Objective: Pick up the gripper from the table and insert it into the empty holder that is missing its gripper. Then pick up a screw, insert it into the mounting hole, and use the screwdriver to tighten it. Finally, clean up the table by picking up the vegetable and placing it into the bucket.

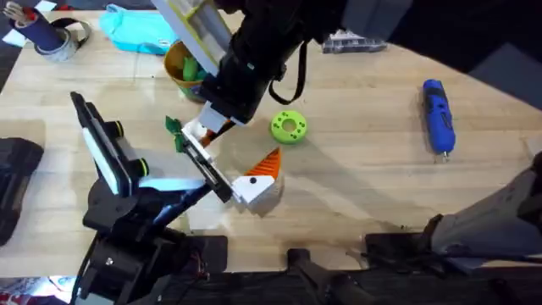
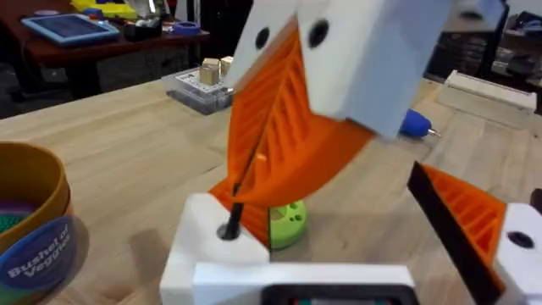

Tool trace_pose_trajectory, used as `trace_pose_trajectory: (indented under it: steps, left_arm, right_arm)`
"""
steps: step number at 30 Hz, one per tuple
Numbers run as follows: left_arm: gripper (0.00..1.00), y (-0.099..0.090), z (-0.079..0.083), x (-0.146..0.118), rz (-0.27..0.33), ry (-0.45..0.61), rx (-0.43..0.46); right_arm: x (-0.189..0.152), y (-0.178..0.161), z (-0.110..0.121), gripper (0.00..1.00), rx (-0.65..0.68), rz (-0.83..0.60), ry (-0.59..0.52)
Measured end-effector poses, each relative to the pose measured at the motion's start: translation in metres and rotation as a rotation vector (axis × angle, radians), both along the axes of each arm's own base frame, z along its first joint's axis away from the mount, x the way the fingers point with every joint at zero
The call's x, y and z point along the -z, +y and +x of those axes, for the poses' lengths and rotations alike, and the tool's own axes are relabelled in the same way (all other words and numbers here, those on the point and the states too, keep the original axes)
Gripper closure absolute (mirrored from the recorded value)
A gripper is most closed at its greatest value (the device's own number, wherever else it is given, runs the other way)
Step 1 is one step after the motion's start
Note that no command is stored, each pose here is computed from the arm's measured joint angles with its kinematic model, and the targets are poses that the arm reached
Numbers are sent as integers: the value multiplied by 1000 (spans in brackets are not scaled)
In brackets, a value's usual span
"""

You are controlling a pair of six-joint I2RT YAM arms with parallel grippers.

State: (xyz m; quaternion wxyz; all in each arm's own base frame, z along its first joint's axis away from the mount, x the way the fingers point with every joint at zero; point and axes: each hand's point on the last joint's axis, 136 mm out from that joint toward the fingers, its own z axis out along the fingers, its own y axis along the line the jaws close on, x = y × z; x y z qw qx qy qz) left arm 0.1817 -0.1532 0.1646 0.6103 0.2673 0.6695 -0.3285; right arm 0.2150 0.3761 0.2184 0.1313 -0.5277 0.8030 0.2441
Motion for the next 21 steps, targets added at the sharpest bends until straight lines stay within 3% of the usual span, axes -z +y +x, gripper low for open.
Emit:
trace_pose_trajectory:
  steps: [21]
  left_arm:
    - [9,0,0,0,-4,5,-2]
  right_arm:
    - [6,11,6,978,-9,21,-8]
